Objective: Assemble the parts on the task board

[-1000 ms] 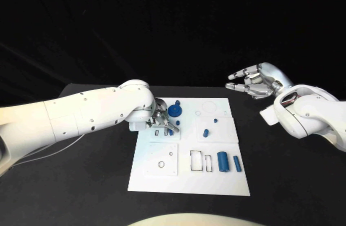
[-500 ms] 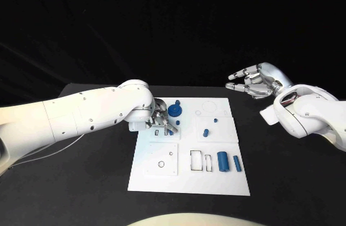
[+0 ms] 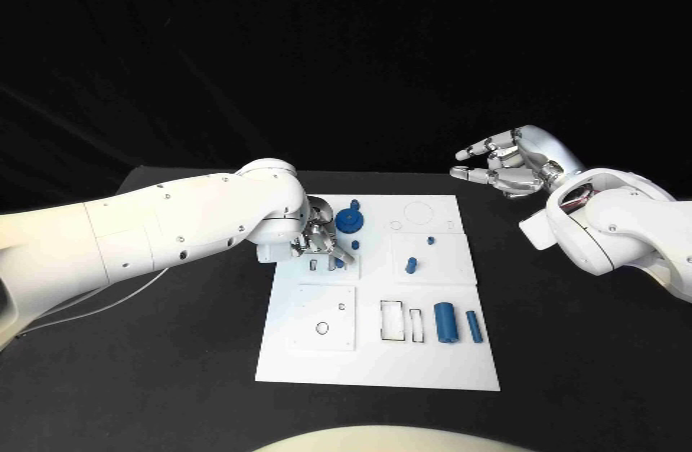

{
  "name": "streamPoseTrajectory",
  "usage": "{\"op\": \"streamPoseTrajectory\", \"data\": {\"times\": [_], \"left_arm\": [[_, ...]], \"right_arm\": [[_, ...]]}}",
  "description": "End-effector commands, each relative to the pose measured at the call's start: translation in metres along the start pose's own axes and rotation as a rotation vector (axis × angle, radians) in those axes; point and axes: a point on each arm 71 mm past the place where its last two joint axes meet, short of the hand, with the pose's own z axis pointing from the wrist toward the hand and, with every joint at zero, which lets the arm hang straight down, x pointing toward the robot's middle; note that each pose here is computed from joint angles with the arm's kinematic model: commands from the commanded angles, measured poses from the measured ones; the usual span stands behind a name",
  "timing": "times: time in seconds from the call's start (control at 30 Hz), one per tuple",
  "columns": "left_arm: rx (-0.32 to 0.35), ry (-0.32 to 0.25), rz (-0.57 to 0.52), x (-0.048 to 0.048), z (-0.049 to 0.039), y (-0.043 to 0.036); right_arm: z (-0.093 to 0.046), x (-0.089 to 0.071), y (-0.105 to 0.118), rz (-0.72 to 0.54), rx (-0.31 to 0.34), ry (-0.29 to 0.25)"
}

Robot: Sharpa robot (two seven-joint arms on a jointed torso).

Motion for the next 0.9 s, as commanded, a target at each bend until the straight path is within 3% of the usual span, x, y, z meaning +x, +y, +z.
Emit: {"op": "streamPoseTrajectory", "data": {"times": [0.03,0.9], "left_arm": [[0.001,0.011,-0.004,0.0011,0.0001,-0.0002],[-0.009,0.000,-0.002,-0.0009,0.0007,0.0019]], "right_arm": [[0.0002,0.0013,0.0002,-0.008,-0.001,0.015],[0.0005,0.0032,0.0002,-0.014,-0.002,0.023]]}}
